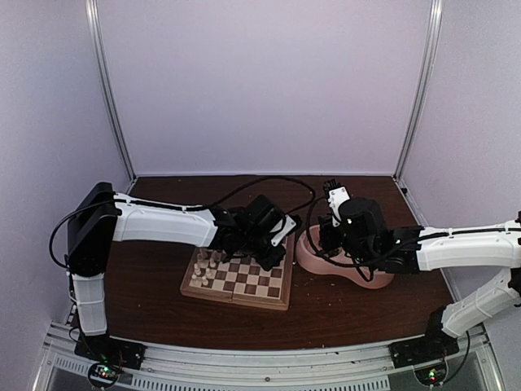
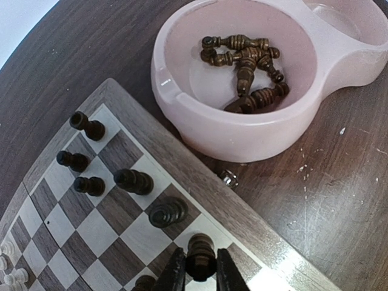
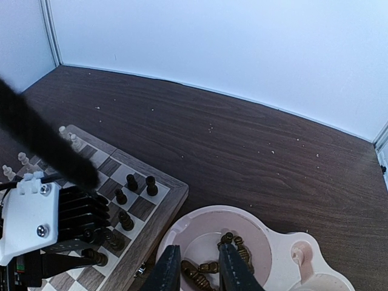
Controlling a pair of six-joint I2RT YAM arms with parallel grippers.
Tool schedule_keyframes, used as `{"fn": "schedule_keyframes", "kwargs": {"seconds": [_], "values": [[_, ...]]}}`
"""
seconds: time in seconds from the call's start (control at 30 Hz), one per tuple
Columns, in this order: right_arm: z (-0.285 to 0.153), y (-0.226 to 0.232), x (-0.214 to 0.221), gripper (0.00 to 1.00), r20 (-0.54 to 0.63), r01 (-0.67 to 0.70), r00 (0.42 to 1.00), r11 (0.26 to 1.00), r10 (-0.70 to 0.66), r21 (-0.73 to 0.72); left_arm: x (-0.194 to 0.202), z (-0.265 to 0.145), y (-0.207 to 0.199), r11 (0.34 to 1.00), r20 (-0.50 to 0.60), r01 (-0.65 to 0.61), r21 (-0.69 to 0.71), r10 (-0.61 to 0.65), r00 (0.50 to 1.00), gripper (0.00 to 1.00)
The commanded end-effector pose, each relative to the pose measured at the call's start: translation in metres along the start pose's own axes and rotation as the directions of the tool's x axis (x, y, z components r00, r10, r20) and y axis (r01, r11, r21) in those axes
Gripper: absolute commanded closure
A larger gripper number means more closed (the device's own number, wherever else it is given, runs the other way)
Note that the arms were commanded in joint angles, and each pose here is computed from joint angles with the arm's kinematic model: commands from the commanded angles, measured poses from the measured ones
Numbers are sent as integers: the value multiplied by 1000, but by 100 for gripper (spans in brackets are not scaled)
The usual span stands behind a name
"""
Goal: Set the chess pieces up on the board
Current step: Place the king at e8, then pick up the pawn from the chessboard.
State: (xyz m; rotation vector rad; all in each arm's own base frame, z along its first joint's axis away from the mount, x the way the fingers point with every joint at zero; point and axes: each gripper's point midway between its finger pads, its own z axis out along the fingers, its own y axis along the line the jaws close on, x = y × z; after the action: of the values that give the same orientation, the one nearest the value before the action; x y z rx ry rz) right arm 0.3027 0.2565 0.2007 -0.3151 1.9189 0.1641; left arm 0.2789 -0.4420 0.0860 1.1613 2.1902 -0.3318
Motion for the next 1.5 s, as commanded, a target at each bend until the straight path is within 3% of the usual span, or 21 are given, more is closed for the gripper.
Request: {"fn": "schedule_keyframes", "kwargs": {"seconds": [0.0, 0.2, 0.43, 0.53, 0.63, 0.8, 1.1, 1.47], "values": [[-1, -4, -3, 76, 9, -19, 1000, 1000, 18, 11, -15, -3, -3, 1000, 48, 1, 8, -2, 999, 78], [-1, -4, -3, 76, 8, -18, 1000, 1000, 18, 11, -17, -6, -3, 1000, 52, 1, 8, -1, 999, 61], [-3, -6, -4, 75, 12, -20, 1000, 1000, 19, 16, -21, -22, -3, 1000, 76, 19, 22, -20, 997, 52], [-3, -7, -4, 76, 12, -18, 1000, 1000, 18, 18, -22, -33, -2, 999, 93, 26, 27, -29, 995, 51], [-4, -8, -4, 76, 15, -20, 1000, 1000, 19, 21, -24, -50, 3, 999, 124, 39, 15, -41, 991, 59], [-5, -9, -4, 75, 22, -22, 1000, 1000, 21, 20, -16, -65, 16, 996, 139, 89, 23, -91, 986, 62], [-6, -11, -4, 76, 23, -25, 999, 999, 24, 27, 11, -43, 34, 991, 15, 137, 0, -137, 990, 67], [-4, -8, -2, 75, 15, -25, 1000, 1000, 25, 18, 23, -21, 42, 987, -43, 158, -4, -158, 986, 64]]}}
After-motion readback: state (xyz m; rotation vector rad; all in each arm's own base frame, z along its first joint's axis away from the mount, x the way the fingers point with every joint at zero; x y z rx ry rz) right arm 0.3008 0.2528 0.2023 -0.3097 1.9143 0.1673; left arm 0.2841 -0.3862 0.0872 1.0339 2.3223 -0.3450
